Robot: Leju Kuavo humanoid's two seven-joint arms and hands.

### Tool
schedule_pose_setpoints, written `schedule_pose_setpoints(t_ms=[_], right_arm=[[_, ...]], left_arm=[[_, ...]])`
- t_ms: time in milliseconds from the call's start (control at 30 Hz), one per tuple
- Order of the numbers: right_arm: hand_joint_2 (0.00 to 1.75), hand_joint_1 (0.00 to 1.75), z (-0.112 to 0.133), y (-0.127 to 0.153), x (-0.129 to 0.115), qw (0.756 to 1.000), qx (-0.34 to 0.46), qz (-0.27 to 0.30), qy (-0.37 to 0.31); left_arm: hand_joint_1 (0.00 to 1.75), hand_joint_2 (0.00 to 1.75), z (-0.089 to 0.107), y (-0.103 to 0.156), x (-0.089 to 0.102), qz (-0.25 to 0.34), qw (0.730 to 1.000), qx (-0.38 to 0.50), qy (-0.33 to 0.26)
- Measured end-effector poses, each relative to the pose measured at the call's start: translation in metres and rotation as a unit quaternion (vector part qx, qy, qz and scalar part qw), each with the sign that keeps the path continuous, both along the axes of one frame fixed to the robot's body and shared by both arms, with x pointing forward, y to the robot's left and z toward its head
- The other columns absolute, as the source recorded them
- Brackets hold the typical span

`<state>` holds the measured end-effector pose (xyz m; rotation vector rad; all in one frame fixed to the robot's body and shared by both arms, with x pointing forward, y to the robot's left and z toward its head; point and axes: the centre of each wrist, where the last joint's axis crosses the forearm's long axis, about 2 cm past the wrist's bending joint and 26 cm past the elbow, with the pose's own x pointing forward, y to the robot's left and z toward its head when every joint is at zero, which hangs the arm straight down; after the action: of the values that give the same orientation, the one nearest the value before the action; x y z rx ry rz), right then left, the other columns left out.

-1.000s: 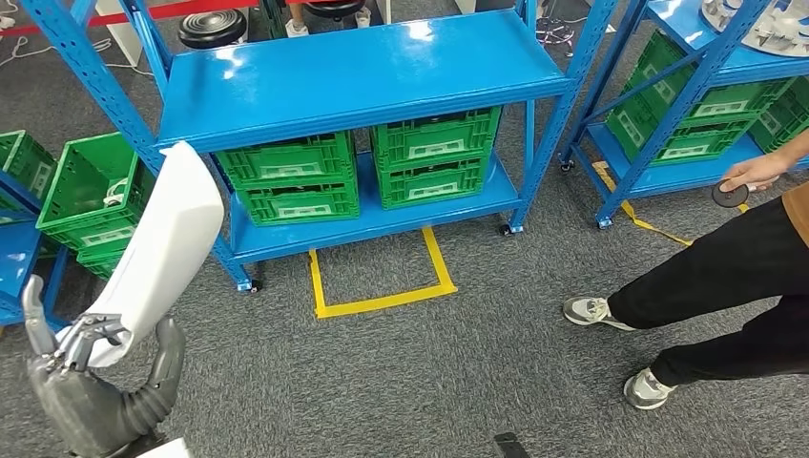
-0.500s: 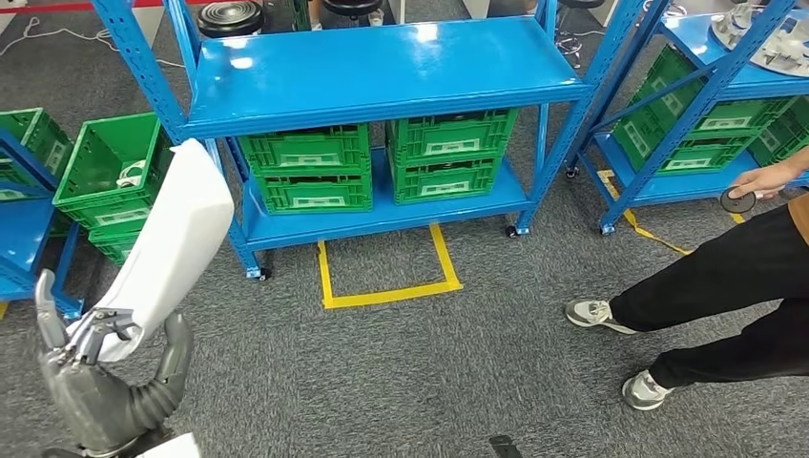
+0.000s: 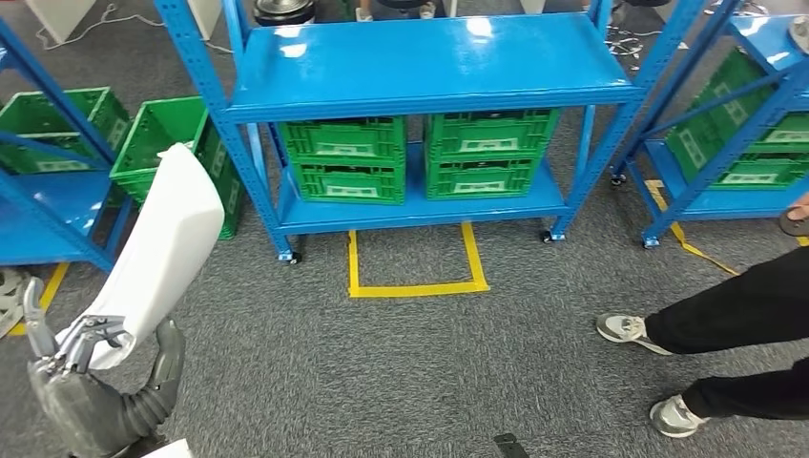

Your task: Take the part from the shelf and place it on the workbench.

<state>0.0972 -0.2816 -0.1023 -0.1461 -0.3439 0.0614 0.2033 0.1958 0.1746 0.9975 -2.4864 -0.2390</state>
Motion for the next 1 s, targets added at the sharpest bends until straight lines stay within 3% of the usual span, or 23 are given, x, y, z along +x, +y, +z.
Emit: schedule_pose_setpoints(t_ms=[1000], right_arm=[[0.0, 0.0, -0.0004, -0.0002, -0.002, 1.0, 0.001, 0.003, 0.002]], left_arm=[[1.75, 1.75, 0.0008, -0.0008, 0.0003, 0.002, 1.0, -0.001, -0.001]])
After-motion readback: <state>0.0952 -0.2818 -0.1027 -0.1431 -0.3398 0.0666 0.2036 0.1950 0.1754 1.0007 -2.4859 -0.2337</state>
